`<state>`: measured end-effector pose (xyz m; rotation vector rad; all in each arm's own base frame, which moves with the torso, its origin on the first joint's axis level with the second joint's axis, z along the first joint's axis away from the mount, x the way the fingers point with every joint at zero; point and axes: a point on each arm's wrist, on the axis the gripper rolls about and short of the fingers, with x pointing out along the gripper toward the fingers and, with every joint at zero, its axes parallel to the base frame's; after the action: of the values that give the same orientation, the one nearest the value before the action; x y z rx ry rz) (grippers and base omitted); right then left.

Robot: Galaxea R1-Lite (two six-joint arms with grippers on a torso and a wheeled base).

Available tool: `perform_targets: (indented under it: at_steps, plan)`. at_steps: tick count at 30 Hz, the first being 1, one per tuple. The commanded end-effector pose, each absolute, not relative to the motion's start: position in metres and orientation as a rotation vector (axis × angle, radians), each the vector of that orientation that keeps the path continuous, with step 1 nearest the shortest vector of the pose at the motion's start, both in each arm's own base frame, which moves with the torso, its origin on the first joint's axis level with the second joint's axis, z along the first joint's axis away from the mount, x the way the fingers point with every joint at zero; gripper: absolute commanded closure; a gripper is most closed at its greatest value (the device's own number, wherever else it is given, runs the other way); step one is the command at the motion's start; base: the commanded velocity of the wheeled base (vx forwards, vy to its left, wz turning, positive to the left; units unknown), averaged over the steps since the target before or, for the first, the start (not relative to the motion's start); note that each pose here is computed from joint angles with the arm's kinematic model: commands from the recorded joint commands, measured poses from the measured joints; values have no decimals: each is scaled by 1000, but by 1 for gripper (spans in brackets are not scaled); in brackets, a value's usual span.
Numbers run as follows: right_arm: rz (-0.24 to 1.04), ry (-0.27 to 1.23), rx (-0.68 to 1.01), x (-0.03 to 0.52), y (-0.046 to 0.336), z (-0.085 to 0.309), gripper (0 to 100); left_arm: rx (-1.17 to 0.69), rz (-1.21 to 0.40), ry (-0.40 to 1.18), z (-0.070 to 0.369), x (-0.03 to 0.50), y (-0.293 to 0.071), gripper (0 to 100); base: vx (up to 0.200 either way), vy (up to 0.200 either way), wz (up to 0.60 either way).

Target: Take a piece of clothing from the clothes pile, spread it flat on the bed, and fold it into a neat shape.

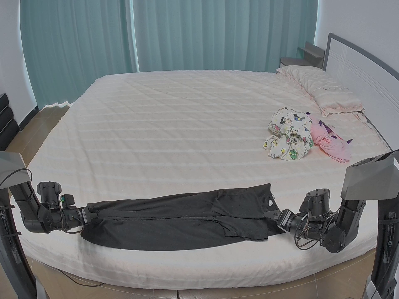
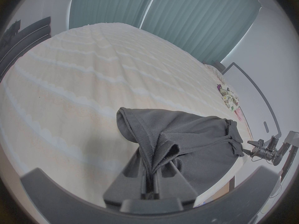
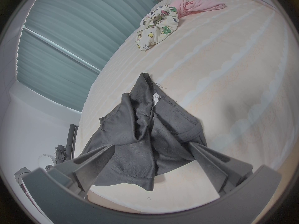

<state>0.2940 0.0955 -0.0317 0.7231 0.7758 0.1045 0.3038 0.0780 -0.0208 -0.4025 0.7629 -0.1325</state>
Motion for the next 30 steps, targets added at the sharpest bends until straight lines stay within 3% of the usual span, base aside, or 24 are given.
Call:
perform_targets:
  at_steps: [1, 9, 24, 30]
  plan:
    - [104, 773, 724, 295, 95, -32, 0, -403, -108, 735, -13, 302, 86, 100, 0, 0, 0]
    - [107, 754, 729, 296, 94, -30, 0, -431, -52, 738, -2, 294, 107, 100, 0, 0, 0]
    - [100, 736, 737, 298, 90, -29, 0, -536, 95, 645, 41, 269, 184, 100, 0, 0, 0]
    - [100, 734, 738, 299, 90, -29, 0, -563, 86, 647, 55, 264, 187, 100, 0, 0, 0]
